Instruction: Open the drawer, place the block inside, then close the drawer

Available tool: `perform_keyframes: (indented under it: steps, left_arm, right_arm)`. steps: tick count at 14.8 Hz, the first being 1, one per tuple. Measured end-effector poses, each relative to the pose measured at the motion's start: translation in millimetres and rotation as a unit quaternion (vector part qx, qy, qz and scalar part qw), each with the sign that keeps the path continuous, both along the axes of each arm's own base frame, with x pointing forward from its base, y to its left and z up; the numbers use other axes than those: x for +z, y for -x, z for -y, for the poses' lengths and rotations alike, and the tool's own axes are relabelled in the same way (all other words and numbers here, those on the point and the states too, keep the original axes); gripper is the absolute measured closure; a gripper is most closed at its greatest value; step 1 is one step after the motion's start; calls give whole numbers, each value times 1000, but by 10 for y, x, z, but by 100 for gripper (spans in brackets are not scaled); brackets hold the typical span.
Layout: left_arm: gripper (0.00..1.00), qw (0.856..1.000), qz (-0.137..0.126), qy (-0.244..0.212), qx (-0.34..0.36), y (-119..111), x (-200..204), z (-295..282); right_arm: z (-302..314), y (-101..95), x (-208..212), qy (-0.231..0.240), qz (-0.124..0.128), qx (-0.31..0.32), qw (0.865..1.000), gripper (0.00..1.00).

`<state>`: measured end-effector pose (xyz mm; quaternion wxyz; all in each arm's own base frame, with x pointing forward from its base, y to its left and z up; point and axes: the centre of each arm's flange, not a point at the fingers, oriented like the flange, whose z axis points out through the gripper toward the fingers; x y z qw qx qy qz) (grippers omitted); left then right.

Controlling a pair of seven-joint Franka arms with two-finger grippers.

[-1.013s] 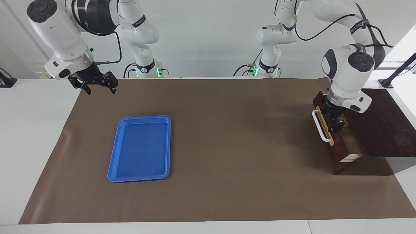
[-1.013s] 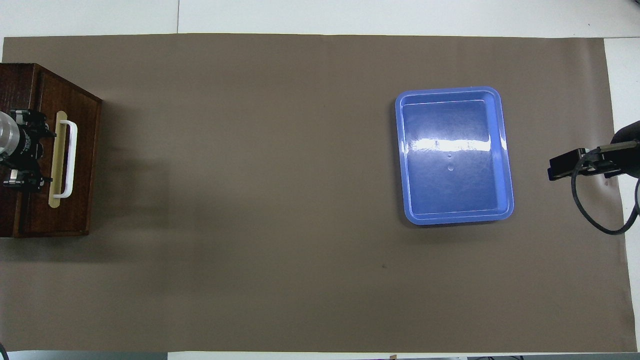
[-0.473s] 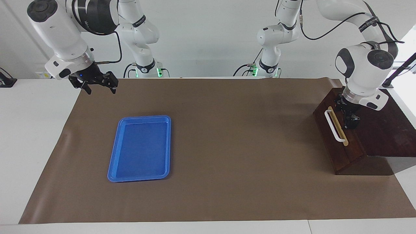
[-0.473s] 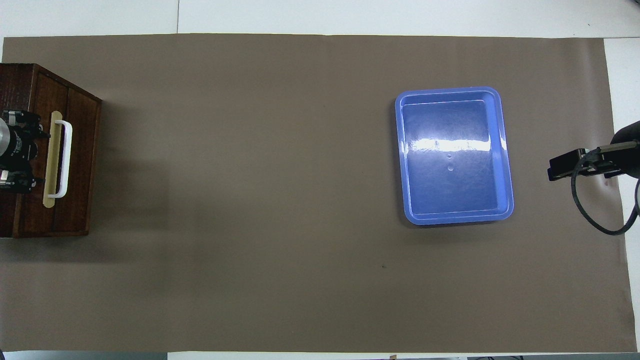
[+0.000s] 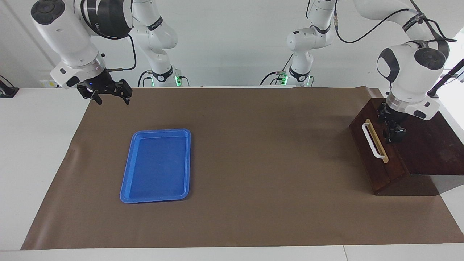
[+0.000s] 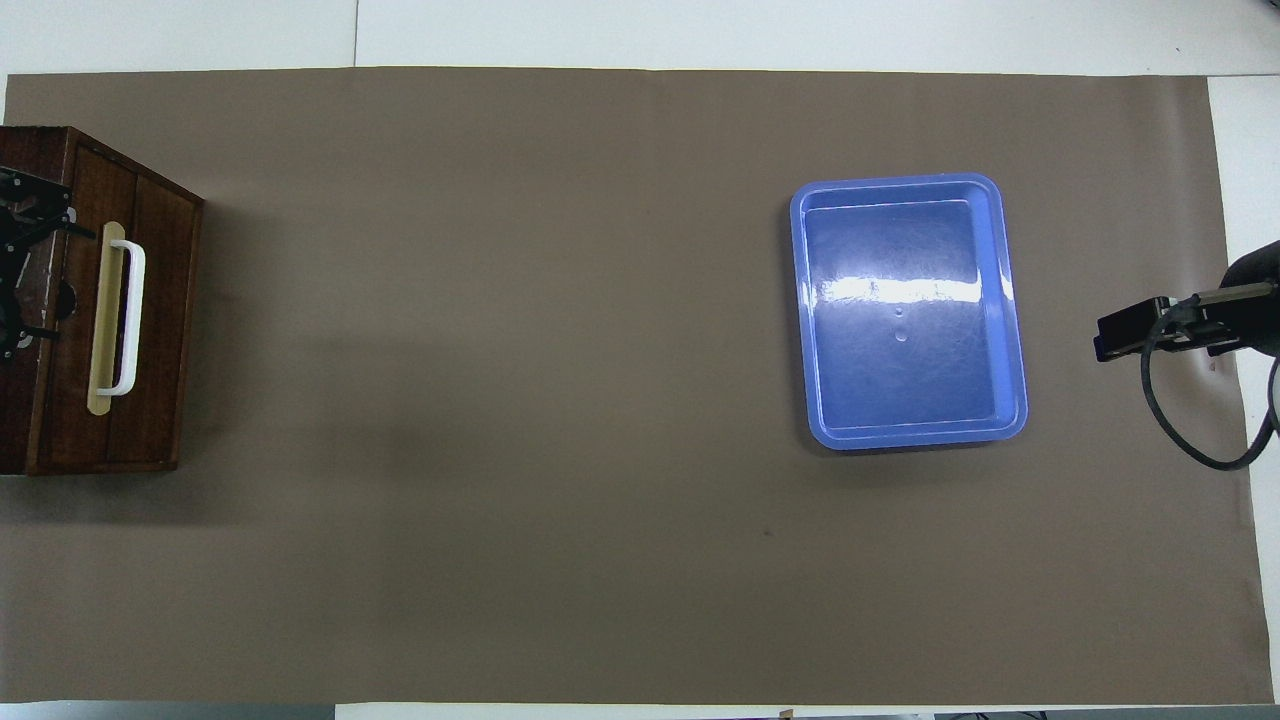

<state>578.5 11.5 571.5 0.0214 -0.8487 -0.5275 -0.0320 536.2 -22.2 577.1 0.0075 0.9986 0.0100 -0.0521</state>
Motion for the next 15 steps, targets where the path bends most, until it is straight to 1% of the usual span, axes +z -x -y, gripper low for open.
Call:
perform_keyframes:
  steps: [1,2,4,6,9,12,14,15]
  left_arm:
    - [0,998,-9,0,-65,88,129,192]
    - [0,992,-19,-1,-124,162,191,356]
    - [0,971,-46,9,-234,243,177,527]
    - [0,947,-68,33,-312,269,114,497]
    - [0,924,-80,45,-372,294,175,447]
    - [0,908,-78,46,-409,304,283,435]
    - [0,896,-77,46,-435,300,292,439]
    - [0,892,-76,46,-442,299,294,440]
  right_arm:
    - [0,0,1,0,0,0,1000,0]
    - [0,0,1,0,0,0,1000,0]
    - [1,0,5,0,0,0,1000,0]
    - [1,0,17,0,2,0,1000,0]
    - [8,3,34,0,3,-1,1000,0]
    - [11,4,36,0,4,-1,1000,0]
    - [11,4,37,0,4,-1,1000,0]
    - [11,4,37,0,4,-1,1000,0]
